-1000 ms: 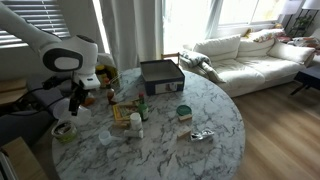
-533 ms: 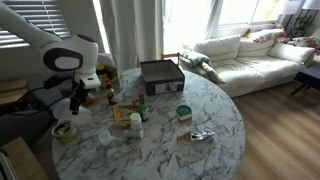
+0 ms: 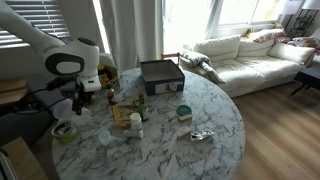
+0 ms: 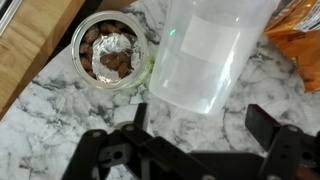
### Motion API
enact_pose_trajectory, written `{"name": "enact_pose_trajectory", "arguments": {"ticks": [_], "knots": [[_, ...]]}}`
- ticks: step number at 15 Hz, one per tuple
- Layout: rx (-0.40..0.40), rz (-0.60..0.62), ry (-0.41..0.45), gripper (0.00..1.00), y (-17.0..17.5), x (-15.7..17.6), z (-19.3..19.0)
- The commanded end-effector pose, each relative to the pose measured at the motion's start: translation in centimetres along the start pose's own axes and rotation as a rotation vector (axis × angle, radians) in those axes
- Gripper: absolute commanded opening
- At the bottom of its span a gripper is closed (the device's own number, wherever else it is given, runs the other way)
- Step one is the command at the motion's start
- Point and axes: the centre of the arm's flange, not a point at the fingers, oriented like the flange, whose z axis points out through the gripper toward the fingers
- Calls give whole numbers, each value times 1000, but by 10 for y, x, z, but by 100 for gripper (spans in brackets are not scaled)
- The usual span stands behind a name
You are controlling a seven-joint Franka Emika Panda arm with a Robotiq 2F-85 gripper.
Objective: Pick up the clear cup and place it upside down on the table, pick up the clear measuring spoon and put it on top of the clear cup
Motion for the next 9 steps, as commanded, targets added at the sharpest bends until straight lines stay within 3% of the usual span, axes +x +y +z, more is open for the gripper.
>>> {"name": "enact_pose_trajectory", "arguments": {"ticks": [1,9], "knots": [[-8,45,-25,100,3,-2,14],[16,107,-43,100,-1,-7,33]]}}
